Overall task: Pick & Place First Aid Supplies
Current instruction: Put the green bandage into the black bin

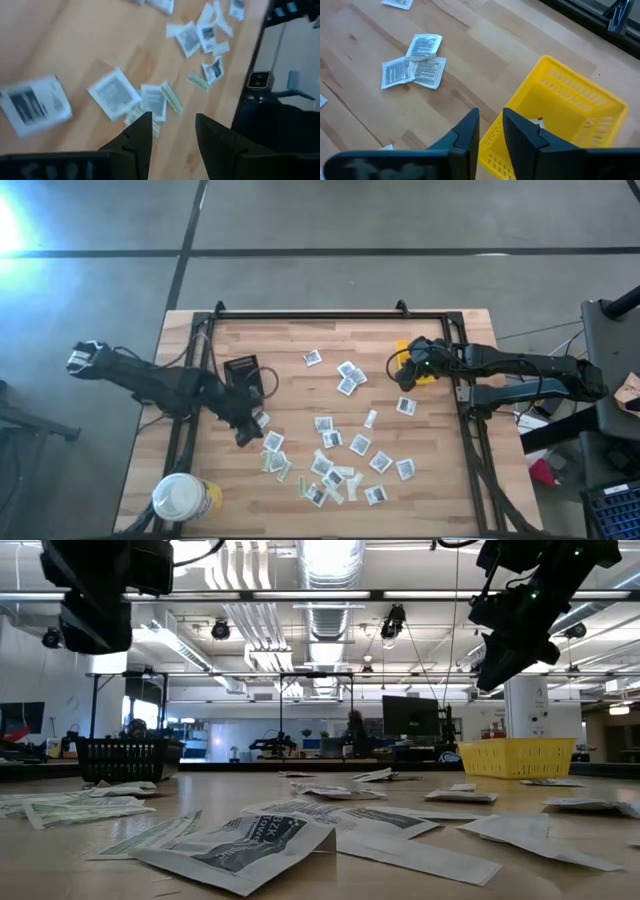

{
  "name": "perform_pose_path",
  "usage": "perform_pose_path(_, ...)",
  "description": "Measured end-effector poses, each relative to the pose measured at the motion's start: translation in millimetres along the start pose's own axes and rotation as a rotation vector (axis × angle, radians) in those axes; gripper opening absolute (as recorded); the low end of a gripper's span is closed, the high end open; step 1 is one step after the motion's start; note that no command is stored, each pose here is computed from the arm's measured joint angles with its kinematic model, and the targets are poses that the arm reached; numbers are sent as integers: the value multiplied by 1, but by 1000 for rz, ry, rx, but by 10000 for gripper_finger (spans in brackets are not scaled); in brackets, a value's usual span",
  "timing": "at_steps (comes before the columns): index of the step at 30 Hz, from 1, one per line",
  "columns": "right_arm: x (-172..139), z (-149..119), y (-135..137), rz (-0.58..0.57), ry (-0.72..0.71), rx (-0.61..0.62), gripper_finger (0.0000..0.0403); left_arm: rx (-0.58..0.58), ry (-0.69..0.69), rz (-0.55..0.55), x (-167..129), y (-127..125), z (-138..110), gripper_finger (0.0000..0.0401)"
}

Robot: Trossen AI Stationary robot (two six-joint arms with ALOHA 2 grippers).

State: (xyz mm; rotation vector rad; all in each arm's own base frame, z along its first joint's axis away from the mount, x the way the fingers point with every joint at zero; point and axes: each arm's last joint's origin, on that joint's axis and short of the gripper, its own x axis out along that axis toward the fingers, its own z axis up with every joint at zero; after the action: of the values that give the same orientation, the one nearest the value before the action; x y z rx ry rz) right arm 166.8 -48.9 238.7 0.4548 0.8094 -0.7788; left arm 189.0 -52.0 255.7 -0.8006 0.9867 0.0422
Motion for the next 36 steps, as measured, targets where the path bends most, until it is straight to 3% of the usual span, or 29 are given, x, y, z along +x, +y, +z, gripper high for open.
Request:
perform_pose_path(13,0,0,0,0,1,-1,77,-355,-50,139,32,-27,-37,142)
perform_pose_path(26,0,0,0,0,1,-56,77,-451,-53,201,78,-34,-48,142)
perform_pose_path(36,0,0,0,2,3,-116,72,-550,-32,215,98,-38,-64,142)
